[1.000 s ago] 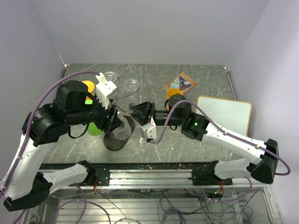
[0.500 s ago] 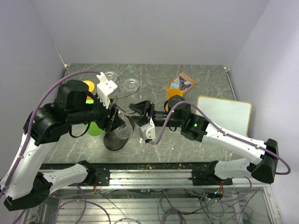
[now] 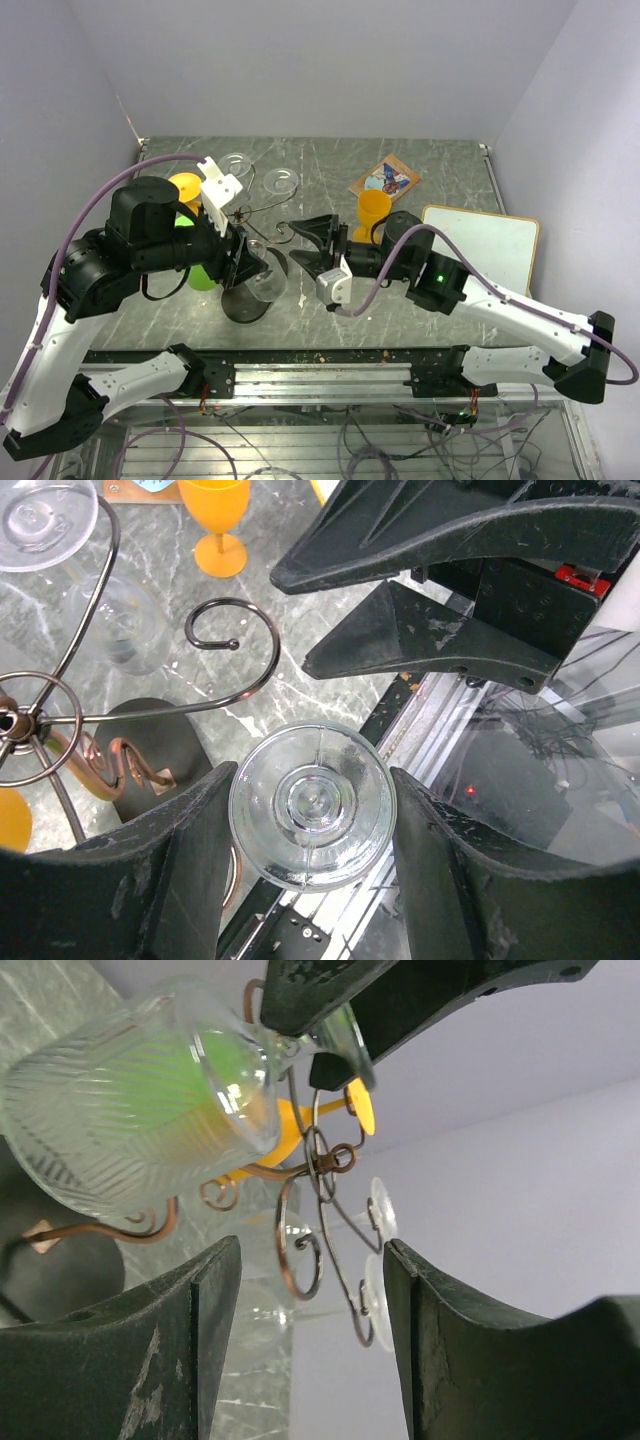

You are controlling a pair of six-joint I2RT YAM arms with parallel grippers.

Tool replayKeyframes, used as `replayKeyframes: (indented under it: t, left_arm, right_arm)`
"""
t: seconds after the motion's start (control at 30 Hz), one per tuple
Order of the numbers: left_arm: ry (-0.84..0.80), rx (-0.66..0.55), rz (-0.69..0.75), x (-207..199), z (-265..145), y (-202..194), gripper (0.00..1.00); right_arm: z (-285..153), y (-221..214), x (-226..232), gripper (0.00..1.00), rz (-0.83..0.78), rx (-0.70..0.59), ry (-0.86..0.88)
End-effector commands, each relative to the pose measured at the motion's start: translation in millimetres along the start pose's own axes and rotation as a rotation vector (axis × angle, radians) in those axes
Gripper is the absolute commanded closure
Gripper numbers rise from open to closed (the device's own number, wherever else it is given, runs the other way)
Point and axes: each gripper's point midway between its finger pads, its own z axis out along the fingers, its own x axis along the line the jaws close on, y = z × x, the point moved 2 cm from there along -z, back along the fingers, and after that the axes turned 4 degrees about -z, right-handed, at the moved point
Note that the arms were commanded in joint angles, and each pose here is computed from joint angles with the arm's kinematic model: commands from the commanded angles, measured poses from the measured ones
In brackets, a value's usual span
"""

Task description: Take the wine glass off the wine glass rack

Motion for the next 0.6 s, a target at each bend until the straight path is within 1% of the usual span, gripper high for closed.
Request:
replayKeyframes:
  t: [0.0,0.03,0.1,0.23,0.3,0.4,0.5,0.57]
  left_arm:
    - [-0.100,-0.114,0.011,-18.7,-4.4,22.3,0.93]
    - [-0.114,-0.125,0.009,-21.4,-5.2,23.5,0.93]
    - [-0.148,-0.139,-0.002,-26.3,-4.4,23.6,0.93]
    - [-0.206,-0.180,-0.031,-34.9,-1.9,28.2,0.93]
    - [-0.228,-0.201,-0.061,-38.6,-1.2,31.6,0.93]
    - [-0.249,-0.242,-0.116,-42.0,0.4,39.1,0.93]
    - [-0.250,-0.275,-0.183,-42.0,3.0,45.3,0.93]
    - [-0.251,-0.294,-0.227,-42.3,3.7,49.2,0.93]
  right_arm:
    - [-20.0,13.2,4.7,0.42,0.107,-0.009,-0.025]
    - [-25.5,16.8,5.0,0.42,0.144,-0.013,-0.031]
    - [-34.2,18.5,19.5,0.43,0.264,-0.008,-0.022]
    - [-52.7,21.6,29.7,0.49,0.527,0.025,-0.067]
    - [-61.6,18.8,38.1,0.49,0.694,0.072,-0.097]
    - [-73.4,19.3,40.5,0.49,0.885,0.108,-0.159]
    - [-85.8,22.4,34.4,0.48,1.085,0.124,-0.254]
    - [-91.3,27.5,33.2,0.48,1.202,0.114,-0.287]
